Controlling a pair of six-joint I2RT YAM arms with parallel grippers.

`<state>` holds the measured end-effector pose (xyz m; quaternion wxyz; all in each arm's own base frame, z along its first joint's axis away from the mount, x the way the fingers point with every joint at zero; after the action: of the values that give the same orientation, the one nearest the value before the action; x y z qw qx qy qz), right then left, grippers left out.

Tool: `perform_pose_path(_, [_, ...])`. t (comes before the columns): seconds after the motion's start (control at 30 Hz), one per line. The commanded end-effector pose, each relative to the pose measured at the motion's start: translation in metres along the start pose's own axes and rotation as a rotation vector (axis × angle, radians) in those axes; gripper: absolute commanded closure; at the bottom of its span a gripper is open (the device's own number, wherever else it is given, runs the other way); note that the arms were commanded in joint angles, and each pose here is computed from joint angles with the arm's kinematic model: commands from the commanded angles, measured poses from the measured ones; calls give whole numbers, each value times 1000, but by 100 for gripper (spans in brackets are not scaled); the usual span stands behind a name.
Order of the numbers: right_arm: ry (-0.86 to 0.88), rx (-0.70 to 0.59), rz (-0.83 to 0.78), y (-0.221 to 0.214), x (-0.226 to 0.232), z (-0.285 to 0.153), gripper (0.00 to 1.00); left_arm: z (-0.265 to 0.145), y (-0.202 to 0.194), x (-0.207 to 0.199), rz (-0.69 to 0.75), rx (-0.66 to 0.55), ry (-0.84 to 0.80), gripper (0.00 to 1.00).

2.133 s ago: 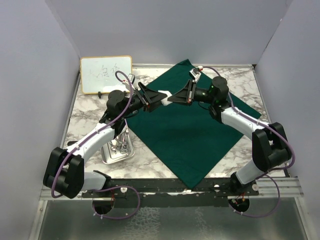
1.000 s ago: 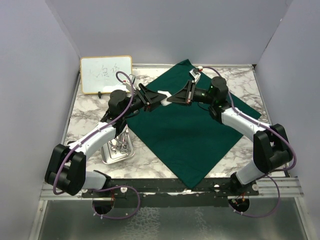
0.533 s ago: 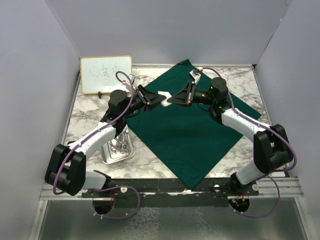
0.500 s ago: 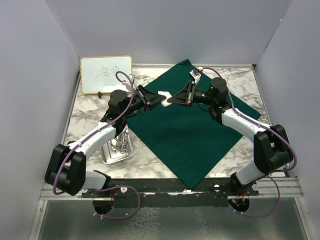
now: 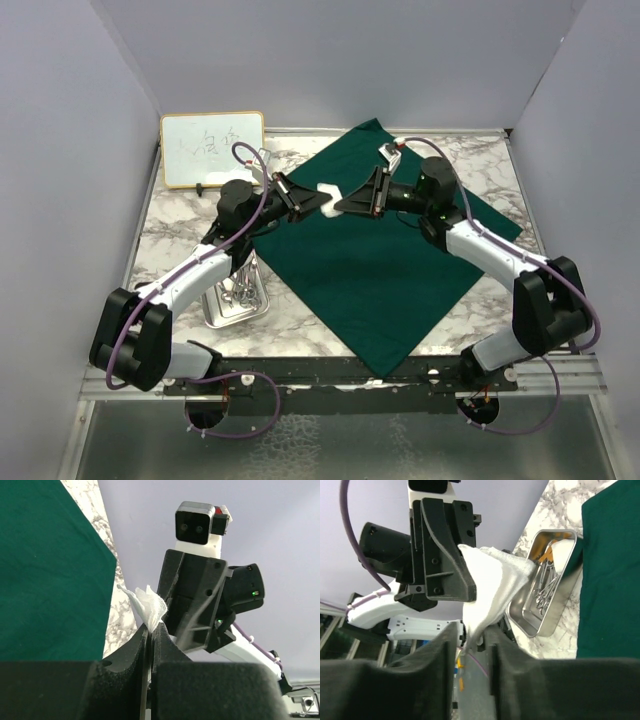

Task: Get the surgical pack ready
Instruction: Place the medical item in the container.

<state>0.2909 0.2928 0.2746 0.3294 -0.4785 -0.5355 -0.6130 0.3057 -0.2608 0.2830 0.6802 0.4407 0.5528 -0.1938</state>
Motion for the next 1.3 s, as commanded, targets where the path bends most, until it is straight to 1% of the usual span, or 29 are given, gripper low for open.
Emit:
perform_pose_path(0.0, [-45, -32, -99, 1, 9, -6, 61, -2, 0, 3, 51, -12, 16, 100])
perform_pose_path(0.07, [-81, -47, -137, 4, 9, -9, 56, -6, -3, 9, 96, -1, 43, 100])
perform_pose_path(0.13, [-127, -75, -191, 8, 9, -14, 53, -12, -6, 16, 145, 12, 89, 100])
perform_pose_path(0.2, [-180, -122, -259, 14, 11, -25, 50, -21, -7, 28, 201, 20, 171, 100])
perform_pose_path(0.23, [-201, -148, -298, 19, 14, -32, 49, -29, -10, 40, 219, 40, 244, 100])
perform_pose_path(0.3, [-239, -206, -374, 29, 24, -48, 47, -42, -12, 48, 282, 62, 324, 100])
perform_pose_path(0.4, [-331, -269, -503, 40, 36, -68, 44, -71, -13, 62, 360, 79, 459, 100])
perform_pose_path(0.5, [-426, -329, -603, 47, 43, -87, 39, -110, -12, 80, 418, 84, 631, 100])
perform_pose_path(0.6, [-496, -397, -669, 53, 49, -103, 33, -152, -7, 97, 454, 58, 803, 100])
perform_pose_path(0.7, [-536, -436, -713, 56, 51, -113, 31, -186, 2, 111, 451, 7, 939, 100])
perform_pose_path(0.77, [-551, -441, -731, 57, 51, -115, 30, -187, 9, 109, 445, -22, 937, 100])
perform_pose_path(0.87, [-591, -440, -740, 58, 46, -119, 30, -202, 23, 132, 326, -74, 1036, 100])
perform_pose_path(0.9, [-605, -443, -740, 58, 45, -122, 30, -203, 26, 138, 282, -97, 1028, 100])
perform_pose_path(1.0, [-615, -459, -753, 56, 43, -126, 30, -192, 36, 148, 194, -195, 896, 100])
perform_pose_path(1.1, [-616, -469, -758, 55, 43, -128, 30, -185, 45, 162, 122, -304, 835, 100])
perform_pose_path(1.2, [-607, -473, -765, 54, 47, -129, 30, -176, 49, 179, 91, -352, 793, 100])
perform_pose_path(1.27, [-604, -477, -768, 53, 47, -130, 30, -172, 50, 191, 79, -351, 798, 100])
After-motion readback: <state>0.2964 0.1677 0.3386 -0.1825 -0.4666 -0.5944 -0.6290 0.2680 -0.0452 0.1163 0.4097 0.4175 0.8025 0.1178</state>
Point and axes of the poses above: each gripper's point midway between its finger pads, its own z axis out along the fingers, its own x axis along the line the jaws close on, y = z × x, the point moved 2 cm from there along -z, back along the fingers, and after that the axes turned 6 degrees about z, right-handed, at the moved point
